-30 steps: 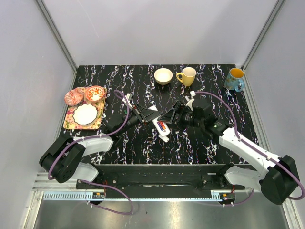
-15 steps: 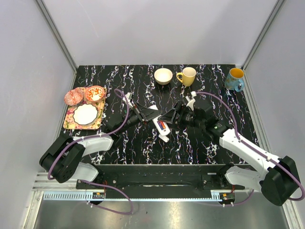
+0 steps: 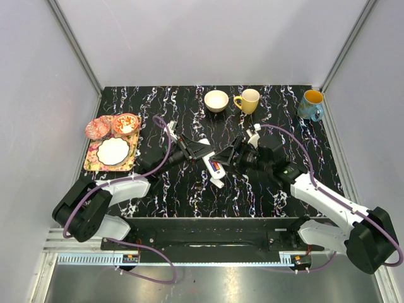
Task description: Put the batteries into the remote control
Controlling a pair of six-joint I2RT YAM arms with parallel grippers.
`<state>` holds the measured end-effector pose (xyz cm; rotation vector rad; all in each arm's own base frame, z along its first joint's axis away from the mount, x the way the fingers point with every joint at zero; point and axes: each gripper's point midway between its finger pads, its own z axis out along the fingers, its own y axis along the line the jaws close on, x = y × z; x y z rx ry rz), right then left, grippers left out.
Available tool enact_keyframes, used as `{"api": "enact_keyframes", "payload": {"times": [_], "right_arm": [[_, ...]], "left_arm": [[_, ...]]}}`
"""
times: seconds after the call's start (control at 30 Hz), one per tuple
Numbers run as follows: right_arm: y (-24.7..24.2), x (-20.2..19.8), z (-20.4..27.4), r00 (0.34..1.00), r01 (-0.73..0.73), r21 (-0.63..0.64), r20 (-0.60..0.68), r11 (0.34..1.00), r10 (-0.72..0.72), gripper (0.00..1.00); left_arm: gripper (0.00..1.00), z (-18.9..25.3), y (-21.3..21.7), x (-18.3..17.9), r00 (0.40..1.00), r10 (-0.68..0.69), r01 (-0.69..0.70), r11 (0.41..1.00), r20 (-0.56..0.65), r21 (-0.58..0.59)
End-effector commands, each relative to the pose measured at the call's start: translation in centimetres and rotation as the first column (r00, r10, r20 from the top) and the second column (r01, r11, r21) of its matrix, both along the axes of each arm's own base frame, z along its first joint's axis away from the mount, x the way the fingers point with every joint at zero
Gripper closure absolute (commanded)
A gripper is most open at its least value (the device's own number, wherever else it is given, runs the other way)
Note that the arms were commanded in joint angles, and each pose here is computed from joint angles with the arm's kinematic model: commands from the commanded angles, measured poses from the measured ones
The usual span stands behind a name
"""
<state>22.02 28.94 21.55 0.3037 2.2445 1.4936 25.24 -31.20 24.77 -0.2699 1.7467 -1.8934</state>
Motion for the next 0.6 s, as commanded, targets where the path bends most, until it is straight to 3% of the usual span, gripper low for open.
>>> {"api": "enact_keyframes", "payload": {"times": [0.0, 0.13, 0.33, 0.57], "right_arm": [[-0.8, -2.1, -4.3, 0.993, -0.053, -0.094, -0.114, 0.994, 0.042, 0.26], [-0.8, -1.8, -3.8, 0.995, -0.046, -0.087, -0.093, 0.995, 0.038, 0.22], [-0.4, 0.2, 1.6, 0.999, -0.010, -0.047, 0.033, 0.999, 0.011, 0.12], [-1.0, 1.6, 6.6, 0.985, -0.005, -0.065, 0.172, 0.998, 0.016, 0.09]], "left_arm": [[1.00, 10.1, 1.4, 0.0, 0.975, 0.059, -0.011, 0.976, 0.215, -0.217], [1.00, 9.5, 1.2, -0.1, 0.975, 0.052, -0.011, 0.982, 0.216, -0.191], [1.00, 4.6, 0.9, 0.3, 0.989, 0.049, -0.040, 0.997, 0.143, -0.065], [1.00, 0.7, 1.4, 0.0, 0.996, 0.056, -0.055, 0.998, 0.076, -0.009]]}}
